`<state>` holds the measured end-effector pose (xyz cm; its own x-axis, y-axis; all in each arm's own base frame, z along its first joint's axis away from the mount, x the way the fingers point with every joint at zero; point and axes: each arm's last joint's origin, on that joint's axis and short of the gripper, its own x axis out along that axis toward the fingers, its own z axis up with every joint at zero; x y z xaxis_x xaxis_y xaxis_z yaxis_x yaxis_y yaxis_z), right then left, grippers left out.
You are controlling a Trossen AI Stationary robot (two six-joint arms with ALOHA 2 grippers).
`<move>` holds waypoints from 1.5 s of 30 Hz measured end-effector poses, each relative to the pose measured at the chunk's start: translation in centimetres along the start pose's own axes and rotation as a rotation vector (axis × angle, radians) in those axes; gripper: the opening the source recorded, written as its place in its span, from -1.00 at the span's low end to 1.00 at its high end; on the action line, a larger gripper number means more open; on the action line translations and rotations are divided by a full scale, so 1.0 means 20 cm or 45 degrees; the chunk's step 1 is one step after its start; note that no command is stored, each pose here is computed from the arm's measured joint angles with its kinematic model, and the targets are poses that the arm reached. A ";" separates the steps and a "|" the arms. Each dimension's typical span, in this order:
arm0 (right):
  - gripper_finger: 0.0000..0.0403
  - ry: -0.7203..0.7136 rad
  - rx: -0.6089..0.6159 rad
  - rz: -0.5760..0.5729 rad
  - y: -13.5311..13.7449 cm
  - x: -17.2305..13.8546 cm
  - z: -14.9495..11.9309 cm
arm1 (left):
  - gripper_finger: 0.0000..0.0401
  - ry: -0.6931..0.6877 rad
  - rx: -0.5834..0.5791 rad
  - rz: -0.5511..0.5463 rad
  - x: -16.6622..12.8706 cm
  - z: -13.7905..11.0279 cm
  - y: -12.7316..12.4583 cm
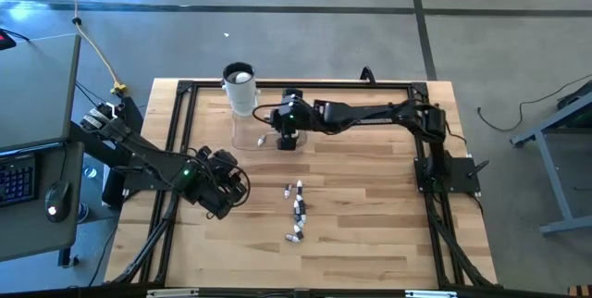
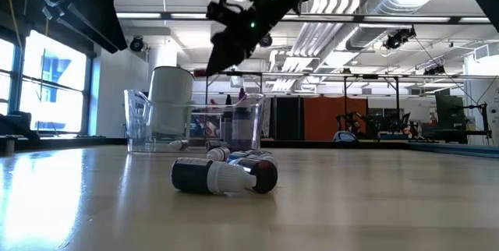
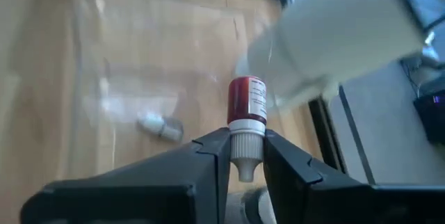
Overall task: Pick & Place food coloring
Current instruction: Put the small red food coloring bottle into the transparent bin
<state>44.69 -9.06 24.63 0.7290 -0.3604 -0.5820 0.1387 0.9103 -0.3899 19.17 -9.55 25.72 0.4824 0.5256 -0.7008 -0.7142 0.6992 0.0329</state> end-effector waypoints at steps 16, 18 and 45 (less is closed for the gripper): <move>-0.28 0.086 -0.108 -0.030 0.00 -0.08 0.04 | -0.06 -0.009 -0.034 -0.002 0.00 0.00 0.00; -0.29 0.077 -0.158 -0.052 0.02 -0.20 0.09 | -0.06 -0.018 -0.068 0.002 0.00 0.00 0.00; -0.32 0.004 0.227 0.352 0.44 -0.63 -0.60 | -0.06 0.171 -0.227 -0.368 0.52 0.00 -0.46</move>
<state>28.70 0.95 19.95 0.7532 -0.0947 -0.6509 0.0512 0.9950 -0.0855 30.75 -10.65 18.16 0.6147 0.2417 -0.7508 -0.6409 0.7079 -0.2968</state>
